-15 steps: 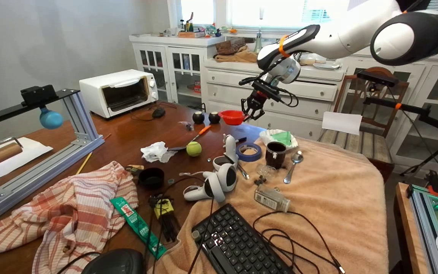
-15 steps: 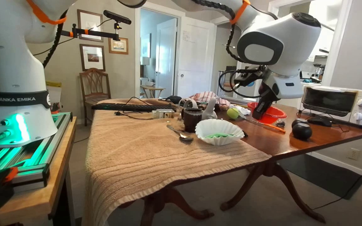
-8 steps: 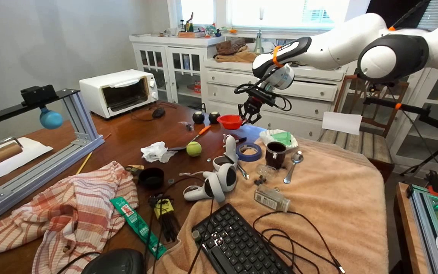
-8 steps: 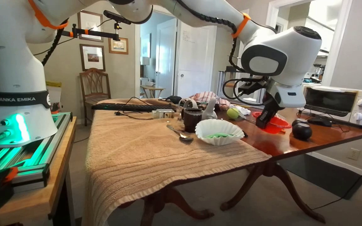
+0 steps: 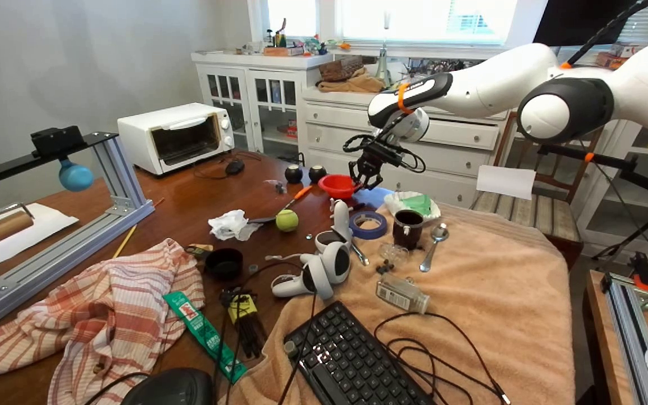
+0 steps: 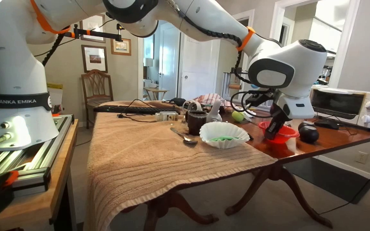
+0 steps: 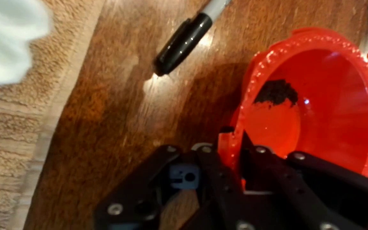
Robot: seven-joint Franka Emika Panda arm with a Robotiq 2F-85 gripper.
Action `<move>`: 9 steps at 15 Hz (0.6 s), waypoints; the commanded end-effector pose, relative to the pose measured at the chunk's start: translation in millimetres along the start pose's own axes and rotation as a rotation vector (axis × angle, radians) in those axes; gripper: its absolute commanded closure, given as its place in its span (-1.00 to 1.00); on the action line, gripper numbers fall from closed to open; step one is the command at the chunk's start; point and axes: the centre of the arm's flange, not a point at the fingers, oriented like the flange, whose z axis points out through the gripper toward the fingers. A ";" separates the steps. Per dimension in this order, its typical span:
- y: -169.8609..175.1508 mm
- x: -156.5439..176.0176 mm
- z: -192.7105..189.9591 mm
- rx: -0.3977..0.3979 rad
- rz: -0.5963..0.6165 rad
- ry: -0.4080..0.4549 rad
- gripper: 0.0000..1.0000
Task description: Pour the contents of the orange bowl into the black cup on the right
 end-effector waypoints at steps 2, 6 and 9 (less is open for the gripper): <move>-15.4 11.6 16.8 0.016 -0.032 0.034 0.25; -16.3 1.4 10.0 0.011 -0.035 0.026 -0.35; -17.1 -11.0 0.4 0.001 -0.049 0.041 -0.83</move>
